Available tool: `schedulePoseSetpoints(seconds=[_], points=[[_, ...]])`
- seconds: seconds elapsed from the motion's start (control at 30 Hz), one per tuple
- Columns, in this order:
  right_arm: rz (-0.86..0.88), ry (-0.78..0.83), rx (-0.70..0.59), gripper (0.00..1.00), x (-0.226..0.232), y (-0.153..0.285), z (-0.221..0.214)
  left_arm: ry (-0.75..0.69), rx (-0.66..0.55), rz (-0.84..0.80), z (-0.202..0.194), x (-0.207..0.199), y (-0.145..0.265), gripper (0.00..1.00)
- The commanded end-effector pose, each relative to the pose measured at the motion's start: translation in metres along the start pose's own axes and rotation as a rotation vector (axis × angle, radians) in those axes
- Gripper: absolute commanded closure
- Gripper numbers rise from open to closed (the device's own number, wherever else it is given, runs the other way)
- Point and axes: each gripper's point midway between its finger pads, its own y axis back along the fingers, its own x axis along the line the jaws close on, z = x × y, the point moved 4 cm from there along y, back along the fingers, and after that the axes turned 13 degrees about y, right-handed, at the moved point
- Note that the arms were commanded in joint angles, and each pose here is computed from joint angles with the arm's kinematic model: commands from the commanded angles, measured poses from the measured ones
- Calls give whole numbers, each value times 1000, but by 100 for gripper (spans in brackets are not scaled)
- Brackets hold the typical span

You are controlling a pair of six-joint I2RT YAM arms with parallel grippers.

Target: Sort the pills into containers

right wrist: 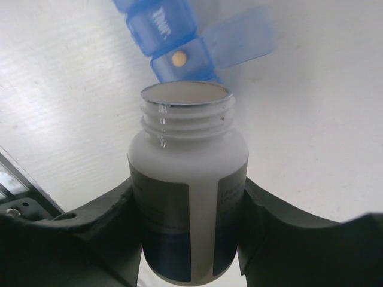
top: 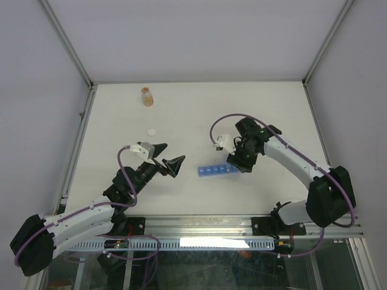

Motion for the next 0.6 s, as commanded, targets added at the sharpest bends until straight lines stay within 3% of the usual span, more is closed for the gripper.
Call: schedulePoseSetpoints(seconds=[0.0,0.1,0.2,0.33,0.47,0.57], points=[[-206,-2,-366,100,-32,83,50,1,-38,-24,10,-4,-1,1],[-408,-11,-578,100,-60,168,68,1,-42,-27,10,-4,0,1],[-712,-23,-833,100,-88,291,82,4,-47,-28,11,-4,0,1],[-912,-139,-1150,100,-82,415,80,6,-45,-25,12,-4,-1,1],[-888,-195,-1371,100,-58,461,89,5,-36,-18,12,-4,-3,1],[-656,-112,-1503,100,-32,465,108,6,-30,-13,13,-4,-5,1]])
